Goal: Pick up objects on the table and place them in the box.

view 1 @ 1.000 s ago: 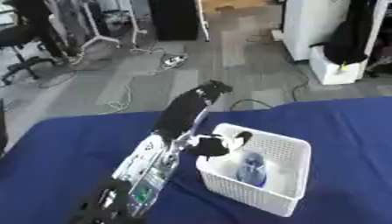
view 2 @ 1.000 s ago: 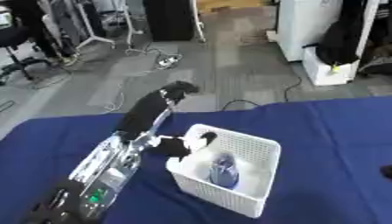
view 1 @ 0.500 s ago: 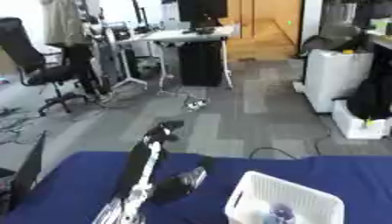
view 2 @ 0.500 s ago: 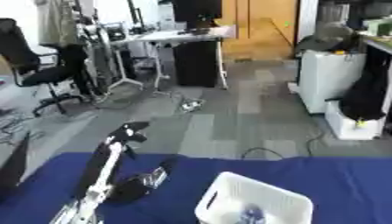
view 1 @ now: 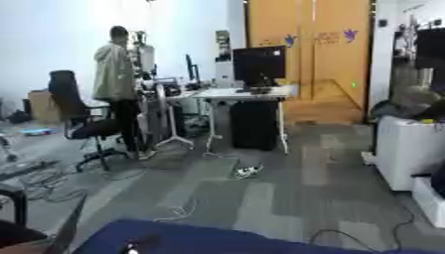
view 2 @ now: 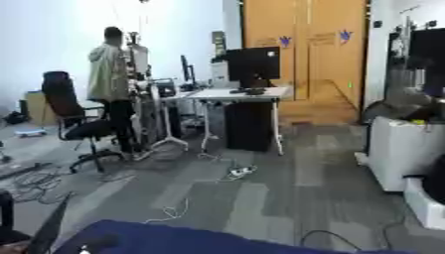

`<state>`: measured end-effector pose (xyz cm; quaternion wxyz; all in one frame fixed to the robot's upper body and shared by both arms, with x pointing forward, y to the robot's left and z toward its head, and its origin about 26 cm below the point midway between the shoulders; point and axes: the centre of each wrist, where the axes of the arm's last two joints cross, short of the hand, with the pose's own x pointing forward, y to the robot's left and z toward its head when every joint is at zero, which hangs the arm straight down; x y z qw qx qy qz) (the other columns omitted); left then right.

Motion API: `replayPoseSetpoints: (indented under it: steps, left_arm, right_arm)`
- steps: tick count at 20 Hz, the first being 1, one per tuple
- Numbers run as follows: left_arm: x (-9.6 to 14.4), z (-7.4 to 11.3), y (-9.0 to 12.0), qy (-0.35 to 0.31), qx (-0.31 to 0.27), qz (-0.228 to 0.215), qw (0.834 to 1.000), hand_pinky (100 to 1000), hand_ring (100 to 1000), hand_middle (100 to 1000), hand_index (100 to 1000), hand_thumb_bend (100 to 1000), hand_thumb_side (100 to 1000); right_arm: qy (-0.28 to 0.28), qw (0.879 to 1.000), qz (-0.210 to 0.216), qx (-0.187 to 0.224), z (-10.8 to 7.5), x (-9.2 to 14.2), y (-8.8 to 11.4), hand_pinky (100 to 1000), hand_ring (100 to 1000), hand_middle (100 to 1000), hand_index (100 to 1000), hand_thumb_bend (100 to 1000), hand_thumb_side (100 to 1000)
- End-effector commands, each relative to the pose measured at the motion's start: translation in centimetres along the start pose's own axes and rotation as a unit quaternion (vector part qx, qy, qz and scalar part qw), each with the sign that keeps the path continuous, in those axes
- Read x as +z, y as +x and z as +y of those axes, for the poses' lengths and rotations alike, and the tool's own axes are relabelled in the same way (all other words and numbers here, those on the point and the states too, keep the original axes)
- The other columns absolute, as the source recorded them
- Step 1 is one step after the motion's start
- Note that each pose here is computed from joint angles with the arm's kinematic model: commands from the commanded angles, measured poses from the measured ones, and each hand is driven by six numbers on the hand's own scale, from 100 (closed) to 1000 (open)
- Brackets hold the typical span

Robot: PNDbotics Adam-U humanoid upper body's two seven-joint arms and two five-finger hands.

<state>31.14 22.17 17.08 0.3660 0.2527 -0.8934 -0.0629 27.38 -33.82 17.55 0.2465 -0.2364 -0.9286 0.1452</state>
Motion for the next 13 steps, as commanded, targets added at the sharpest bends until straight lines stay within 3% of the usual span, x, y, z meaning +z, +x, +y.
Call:
replayPoseSetpoints:
  steps: [1, 7, 13]
  left_arm:
    - [0.2, 0.4, 1.5, 0.019, 0.029, -0.024, 0.999, 325, 621, 740, 840, 472, 596]
    - [0.5, 0.2, 1.9, 0.034, 0.034, -0.045, 0.998, 340, 616, 738, 833, 478, 589]
    - [-1.3, 0.2, 3.0, 0.047, 0.020, -0.098, 0.994, 368, 618, 741, 831, 487, 580]
  right_arm:
    - [-0.024, 0.999, -0.025, -0.024, 0.5, -0.7, 0.5, 561, 593, 581, 686, 109, 723]
    - [-0.058, 0.995, -0.038, -0.065, 1.9, 0.0, 0.6, 563, 593, 582, 687, 120, 723]
    - [-0.097, 0.988, -0.069, -0.095, 2.5, -0.5, 0.7, 561, 590, 584, 687, 133, 714]
